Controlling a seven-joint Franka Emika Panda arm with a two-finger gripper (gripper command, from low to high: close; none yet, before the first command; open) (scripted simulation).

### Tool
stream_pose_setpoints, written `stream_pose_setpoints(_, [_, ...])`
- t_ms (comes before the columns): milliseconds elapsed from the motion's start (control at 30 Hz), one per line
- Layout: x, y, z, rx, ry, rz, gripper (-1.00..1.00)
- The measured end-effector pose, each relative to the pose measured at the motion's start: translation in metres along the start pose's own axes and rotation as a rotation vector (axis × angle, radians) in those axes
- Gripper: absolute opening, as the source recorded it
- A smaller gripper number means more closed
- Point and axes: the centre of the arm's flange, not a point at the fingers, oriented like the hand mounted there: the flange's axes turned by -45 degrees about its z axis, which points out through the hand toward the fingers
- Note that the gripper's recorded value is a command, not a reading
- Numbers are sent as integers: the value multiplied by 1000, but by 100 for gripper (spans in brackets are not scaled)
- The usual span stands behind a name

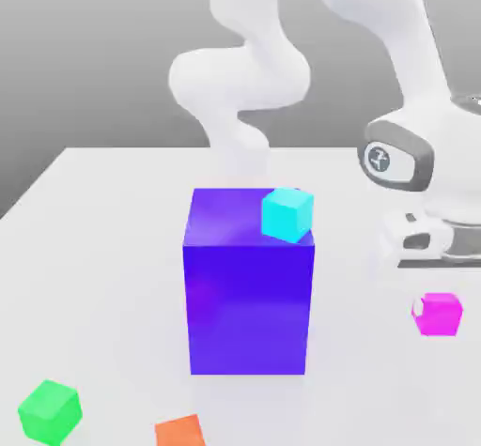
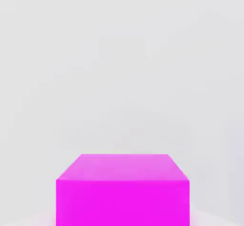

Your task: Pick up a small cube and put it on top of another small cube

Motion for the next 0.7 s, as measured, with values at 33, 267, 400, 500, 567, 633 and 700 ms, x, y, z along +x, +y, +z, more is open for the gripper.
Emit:
stream_pose_setpoints(33, [18, 22, -2, -1, 0, 47, -100])
stream_pose_setpoints(267, [95, 185, -16, -6, 1, 349, -100])
stream_pose_setpoints(400, [107, 284, -26, -7, 5, 513, -100])
stream_pose_setpoints(500, [106, 359, -19, -7, 6, 659, -100])
stream_pose_setpoints(567, [105, 407, 10, -8, 6, 753, -100])
stream_pose_setpoints(633, [103, 419, 20, -9, 6, 775, 100])
stream_pose_setpoints(700, [103, 419, 20, -9, 6, 775, 100])
